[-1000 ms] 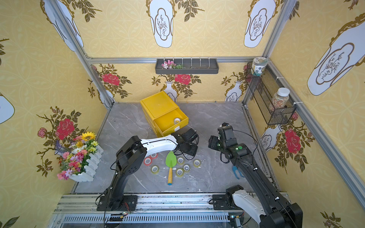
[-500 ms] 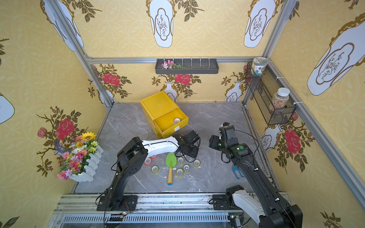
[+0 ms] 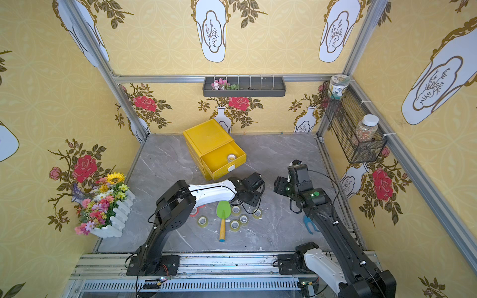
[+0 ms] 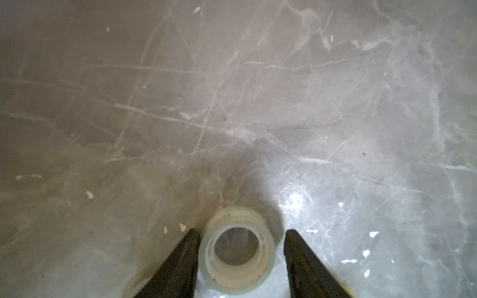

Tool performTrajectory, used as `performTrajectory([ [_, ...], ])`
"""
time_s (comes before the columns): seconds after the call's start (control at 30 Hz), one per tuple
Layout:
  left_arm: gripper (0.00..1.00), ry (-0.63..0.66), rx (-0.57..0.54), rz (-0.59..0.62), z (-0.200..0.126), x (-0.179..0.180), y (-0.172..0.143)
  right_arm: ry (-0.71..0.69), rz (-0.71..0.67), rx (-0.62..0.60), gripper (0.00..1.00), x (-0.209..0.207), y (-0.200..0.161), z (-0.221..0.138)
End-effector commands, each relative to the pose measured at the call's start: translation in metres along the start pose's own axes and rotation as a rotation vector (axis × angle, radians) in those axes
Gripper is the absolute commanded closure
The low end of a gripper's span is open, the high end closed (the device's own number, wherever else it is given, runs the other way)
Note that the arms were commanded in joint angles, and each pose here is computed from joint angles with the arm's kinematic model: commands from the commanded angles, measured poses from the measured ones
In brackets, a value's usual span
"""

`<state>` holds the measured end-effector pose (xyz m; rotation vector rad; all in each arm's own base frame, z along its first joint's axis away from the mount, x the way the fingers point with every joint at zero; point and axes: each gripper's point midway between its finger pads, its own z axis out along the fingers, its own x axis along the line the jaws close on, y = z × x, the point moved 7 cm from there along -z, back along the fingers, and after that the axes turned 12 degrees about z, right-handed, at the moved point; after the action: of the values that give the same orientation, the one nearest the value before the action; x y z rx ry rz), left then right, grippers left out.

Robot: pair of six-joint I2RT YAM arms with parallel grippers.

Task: Place the transparent tape into the drawer according to color
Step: Pick up the tape at the center of the board, then place the tape in the drawer.

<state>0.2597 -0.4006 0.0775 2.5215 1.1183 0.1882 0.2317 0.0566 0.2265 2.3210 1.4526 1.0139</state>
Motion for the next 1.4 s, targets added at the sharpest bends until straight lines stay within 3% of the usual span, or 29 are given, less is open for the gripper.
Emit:
performTrajectory([
  [0.0, 0.44, 0.015, 0.121, 0.008, 0.013, 0.004, -0.025, 0.002, 0.001, -0.003, 0.31, 0.0, 0.0, 0.0],
  [0.33, 0.57, 0.047, 0.092, 0.021, 0.005, 0.001, -0.019, -0.001, 0.008, -0.006, 0.31, -0.002, 0.0, 0.001],
  [0.53, 0.58, 0.005, 0.017, -0.004, -0.021, 0.0, -0.001, -0.001, 0.014, -0.004, 0.31, -0.003, 0.0, 0.001],
  [0.73, 0.58, -0.124, -0.097, -0.054, -0.073, -0.002, 0.024, 0.0, 0.015, -0.004, 0.31, -0.003, 0.0, 0.0],
  [1.0, 0.59, -0.264, -0.295, -0.074, -0.173, -0.007, 0.045, 0.005, 0.016, -0.006, 0.31, -0.002, 0.001, -0.001],
  [1.2, 0.59, -0.274, -0.432, -0.082, -0.241, 0.0, 0.046, 0.009, 0.021, -0.003, 0.31, -0.001, 0.001, 0.001],
  [1.37, 0.6, -0.227, -0.489, -0.087, -0.275, 0.016, 0.043, 0.015, 0.024, 0.001, 0.31, 0.0, 0.003, 0.002],
])
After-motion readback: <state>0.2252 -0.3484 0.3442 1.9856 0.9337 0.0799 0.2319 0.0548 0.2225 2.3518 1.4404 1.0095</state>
